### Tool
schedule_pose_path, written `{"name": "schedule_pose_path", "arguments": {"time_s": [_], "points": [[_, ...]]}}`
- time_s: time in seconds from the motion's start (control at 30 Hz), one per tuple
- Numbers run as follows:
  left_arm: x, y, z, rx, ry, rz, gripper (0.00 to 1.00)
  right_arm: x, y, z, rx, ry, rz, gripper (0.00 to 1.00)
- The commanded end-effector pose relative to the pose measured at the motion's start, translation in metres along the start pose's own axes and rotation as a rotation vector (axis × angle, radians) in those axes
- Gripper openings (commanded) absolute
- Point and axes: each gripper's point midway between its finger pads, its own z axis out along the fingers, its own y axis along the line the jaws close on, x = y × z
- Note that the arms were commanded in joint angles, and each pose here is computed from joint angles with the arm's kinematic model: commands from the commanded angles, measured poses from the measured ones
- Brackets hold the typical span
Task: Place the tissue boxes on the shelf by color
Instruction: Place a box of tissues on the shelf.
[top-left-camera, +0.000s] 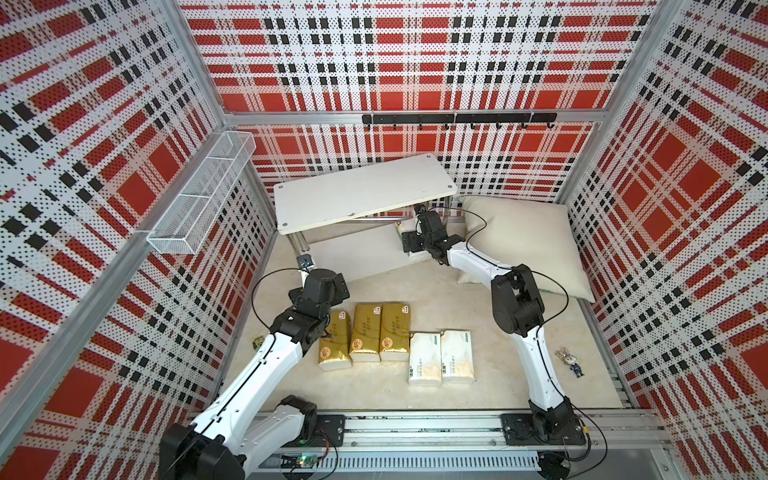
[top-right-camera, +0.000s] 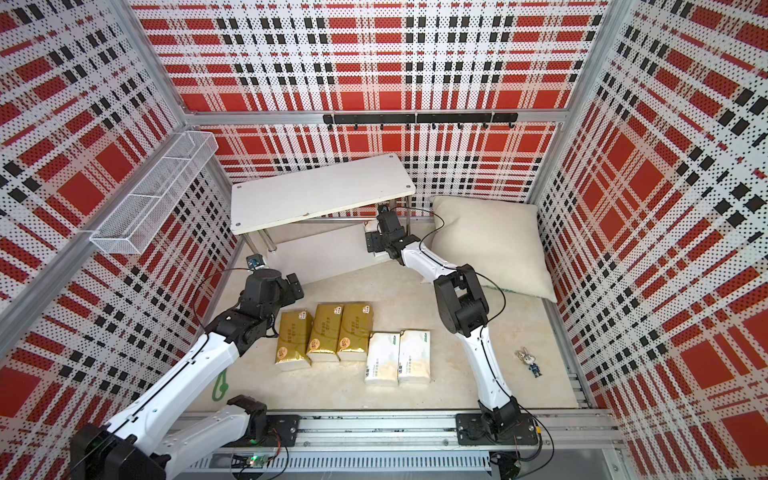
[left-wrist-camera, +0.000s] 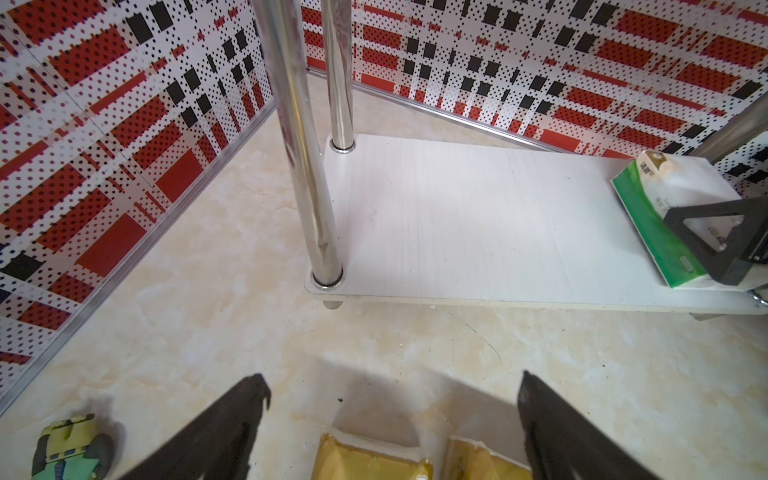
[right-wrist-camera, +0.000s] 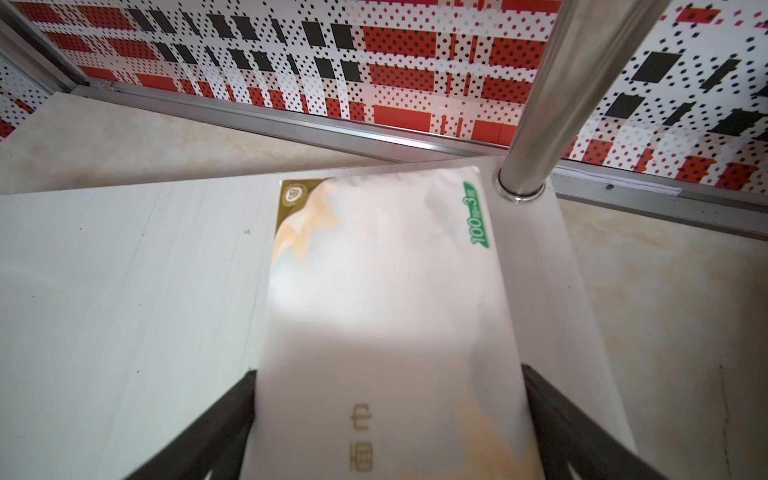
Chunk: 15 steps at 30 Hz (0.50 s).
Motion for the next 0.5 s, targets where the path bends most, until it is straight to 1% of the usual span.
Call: {"name": "schedule_pose_path", "arguments": {"time_s": [0.0, 0.1, 0.3, 0.47], "points": [[0.001, 0.005, -0.003, -0.015, -0.007, -0.003, 0.98, -0.02, -0.004, -0.004, 0.012, -0.052, 0.016, 0.97], [0.002, 0.006, -0.003, -0.017, -0.006, -0.002, 0.99, -0.028, -0.003, -0.011, 0.015, -0.073, 0.011, 1.0], [0.003, 0.004, -0.002, -0.011, -0.001, -0.001, 0.99, -0.041, -0.003, -0.024, 0.022, -0.096, 0.007, 1.0], [0.002, 0.004, -0.003, -0.008, -0.005, -0.003, 0.99, -0.042, -0.004, -0.033, 0.03, -0.103, 0.008, 1.0]]}}
